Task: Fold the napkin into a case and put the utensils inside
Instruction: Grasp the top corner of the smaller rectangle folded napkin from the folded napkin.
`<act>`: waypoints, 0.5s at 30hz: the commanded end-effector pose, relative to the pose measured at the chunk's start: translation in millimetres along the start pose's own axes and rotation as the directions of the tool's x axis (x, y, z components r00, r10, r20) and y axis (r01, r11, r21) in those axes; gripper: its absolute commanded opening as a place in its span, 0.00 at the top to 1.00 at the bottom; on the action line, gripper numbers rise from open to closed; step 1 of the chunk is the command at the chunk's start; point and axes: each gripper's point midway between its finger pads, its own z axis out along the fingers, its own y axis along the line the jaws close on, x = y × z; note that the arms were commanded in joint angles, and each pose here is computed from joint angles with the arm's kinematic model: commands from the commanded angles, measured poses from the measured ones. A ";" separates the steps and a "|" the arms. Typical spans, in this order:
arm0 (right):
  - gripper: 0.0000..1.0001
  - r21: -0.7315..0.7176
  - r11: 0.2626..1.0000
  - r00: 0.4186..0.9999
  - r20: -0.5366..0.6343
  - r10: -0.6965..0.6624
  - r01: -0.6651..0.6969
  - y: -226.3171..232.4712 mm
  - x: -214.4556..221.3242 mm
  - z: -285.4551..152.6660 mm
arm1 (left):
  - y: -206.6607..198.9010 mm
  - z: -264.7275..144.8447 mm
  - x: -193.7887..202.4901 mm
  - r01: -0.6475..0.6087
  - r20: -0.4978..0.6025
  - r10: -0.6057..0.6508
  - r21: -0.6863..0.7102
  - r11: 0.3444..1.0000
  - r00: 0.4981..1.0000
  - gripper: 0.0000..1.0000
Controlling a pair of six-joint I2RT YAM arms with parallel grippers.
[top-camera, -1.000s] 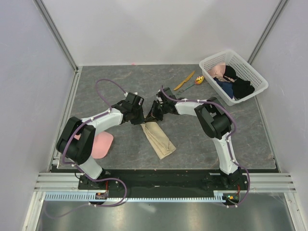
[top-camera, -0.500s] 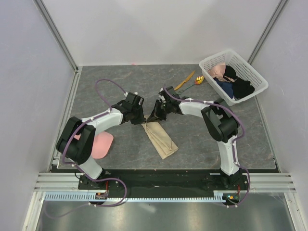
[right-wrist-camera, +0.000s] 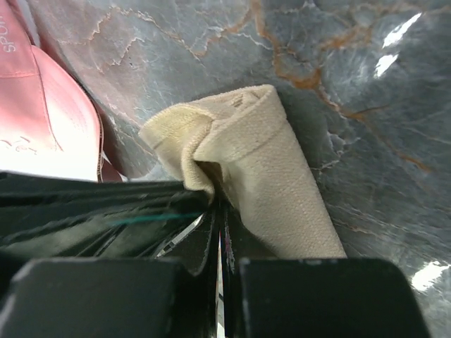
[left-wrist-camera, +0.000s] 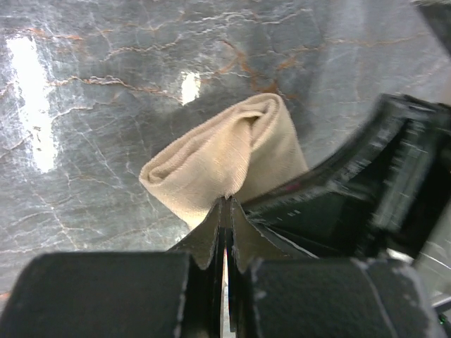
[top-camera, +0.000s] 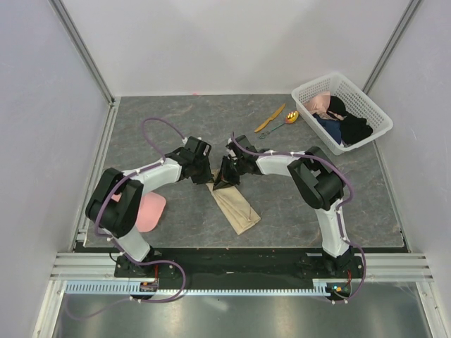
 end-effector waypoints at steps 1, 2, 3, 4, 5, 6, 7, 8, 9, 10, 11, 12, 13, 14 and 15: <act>0.97 0.007 0.999 0.998 0.042 -0.041 0.041 3.9 -13.0 -17.3 | -13.5 0.7 -13.3 0.020 0.032 -0.021 0.034 0.999 0.999 0.98; 0.96 0.018 0.999 0.998 0.051 -0.048 0.047 2.3 -15.1 -22.9 | -15.6 -2.3 -17.8 0.008 0.045 -0.010 0.039 0.999 0.999 0.98; 0.95 0.029 0.997 0.996 0.054 -0.077 0.075 0.0 -15.5 -28.3 | -14.6 -3.8 -19.6 0.002 0.046 -0.003 0.034 0.999 0.999 0.98; 0.94 0.039 0.996 0.995 0.054 -0.086 0.084 1.8 -14.4 -38.2 | -16.0 -4.8 -21.4 -0.011 0.047 0.009 0.035 0.999 0.999 0.98; 0.94 0.049 0.994 0.994 0.055 -0.097 0.094 0.5 -14.6 -43.9 | -19.9 -7.8 -28.2 -0.026 0.058 0.023 0.038 0.999 0.998 0.94; 0.93 0.058 0.991 0.990 0.073 -0.124 0.120 2.3 -16.7 -53.6 | -18.4 -9.7 -27.7 -0.028 0.045 0.027 0.029 0.999 0.999 0.91; 0.91 0.070 0.990 0.990 0.068 -0.127 0.122 0.4 -14.0 -58.6 | -19.9 -11.8 -29.6 -0.032 0.045 0.030 0.031 0.999 0.999 0.87; 0.90 0.075 0.989 0.989 0.069 -0.131 0.126 -0.4 -13.3 -62.3 | -22.8 -14.4 -32.4 -0.041 0.048 0.039 0.037 0.998 0.998 0.80; 0.88 0.080 0.988 0.988 0.078 -0.136 0.129 -0.9 -15.1 -66.7 | -25.4 -19.0 -34.8 -0.046 0.057 0.043 0.045 0.998 0.997 0.77; 0.87 0.086 0.986 0.986 0.076 -0.147 0.140 -0.8 -14.2 -69.2 | -24.3 -21.0 -34.1 -0.047 0.055 0.044 0.040 0.998 0.997 0.75; 0.86 0.089 0.987 0.986 0.080 -0.144 0.137 -1.9 -16.6 -70.9 | -23.9 -24.0 -34.1 -0.044 0.059 0.041 0.040 0.998 0.997 0.71; 0.86 0.089 0.987 0.987 0.082 -0.140 0.133 -3.1 -19.6 -69.6 | -25.0 -28.0 -37.4 -0.044 0.076 0.041 0.041 0.998 0.996 0.69; 0.86 0.088 0.989 0.988 0.083 -0.128 0.121 -3.6 -22.5 -68.5 | -24.7 -28.1 -36.7 -0.044 0.072 0.041 0.040 0.998 0.997 0.66; 0.86 0.083 0.989 0.989 0.083 -0.125 0.118 -2.0 -24.7 -66.6 | -24.8 -27.7 -36.6 -0.047 0.068 0.044 0.038 0.998 0.997 0.66; 0.86 0.080 0.990 0.989 0.086 -0.123 0.117 -0.2 -30.6 -62.7 | -22.6 -22.1 -34.2 -0.055 0.051 0.053 0.028 0.998 0.997 0.65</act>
